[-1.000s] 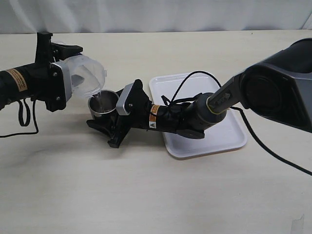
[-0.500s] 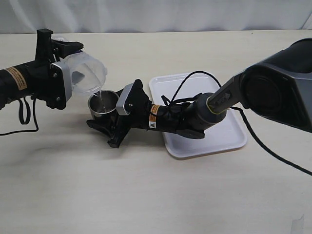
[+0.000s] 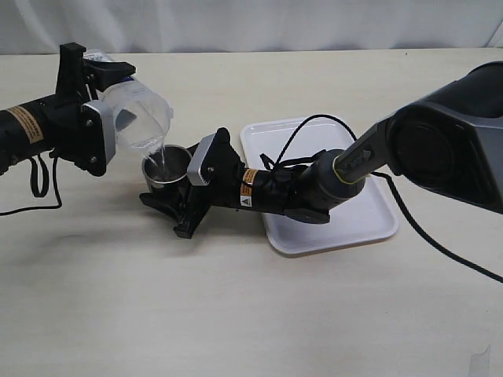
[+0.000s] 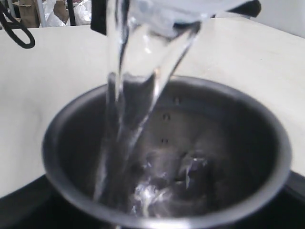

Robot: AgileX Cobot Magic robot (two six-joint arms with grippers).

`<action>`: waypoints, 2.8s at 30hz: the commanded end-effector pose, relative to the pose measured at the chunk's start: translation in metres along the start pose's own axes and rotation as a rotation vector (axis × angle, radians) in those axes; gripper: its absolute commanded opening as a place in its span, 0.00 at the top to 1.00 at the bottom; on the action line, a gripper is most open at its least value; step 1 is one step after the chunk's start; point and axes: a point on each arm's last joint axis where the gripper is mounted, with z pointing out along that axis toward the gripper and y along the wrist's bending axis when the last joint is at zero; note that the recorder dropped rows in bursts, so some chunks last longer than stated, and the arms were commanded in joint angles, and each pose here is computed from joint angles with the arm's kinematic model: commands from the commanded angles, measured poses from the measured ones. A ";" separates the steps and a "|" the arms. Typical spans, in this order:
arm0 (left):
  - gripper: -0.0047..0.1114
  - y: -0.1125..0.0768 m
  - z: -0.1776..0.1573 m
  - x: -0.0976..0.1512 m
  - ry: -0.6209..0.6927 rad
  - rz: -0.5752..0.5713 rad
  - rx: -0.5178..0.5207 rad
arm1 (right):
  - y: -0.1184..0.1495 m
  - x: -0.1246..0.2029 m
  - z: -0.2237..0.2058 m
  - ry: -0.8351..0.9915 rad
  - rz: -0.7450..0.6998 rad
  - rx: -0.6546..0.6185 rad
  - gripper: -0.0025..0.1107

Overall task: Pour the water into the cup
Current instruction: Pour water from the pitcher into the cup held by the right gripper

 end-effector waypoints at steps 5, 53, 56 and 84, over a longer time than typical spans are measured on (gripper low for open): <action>0.96 0.011 0.002 -0.002 -0.009 0.012 -0.084 | -0.001 0.004 -0.001 0.044 -0.022 0.003 0.50; 0.96 0.020 0.004 0.000 -0.002 0.101 -0.141 | -0.001 0.004 -0.001 0.044 -0.022 0.003 0.50; 0.96 0.021 0.004 0.000 -0.006 0.102 -0.156 | -0.001 0.004 -0.001 0.044 -0.022 0.003 0.50; 0.96 0.021 0.004 -0.002 -0.025 0.143 -0.161 | -0.001 0.004 -0.001 0.044 -0.022 0.003 0.50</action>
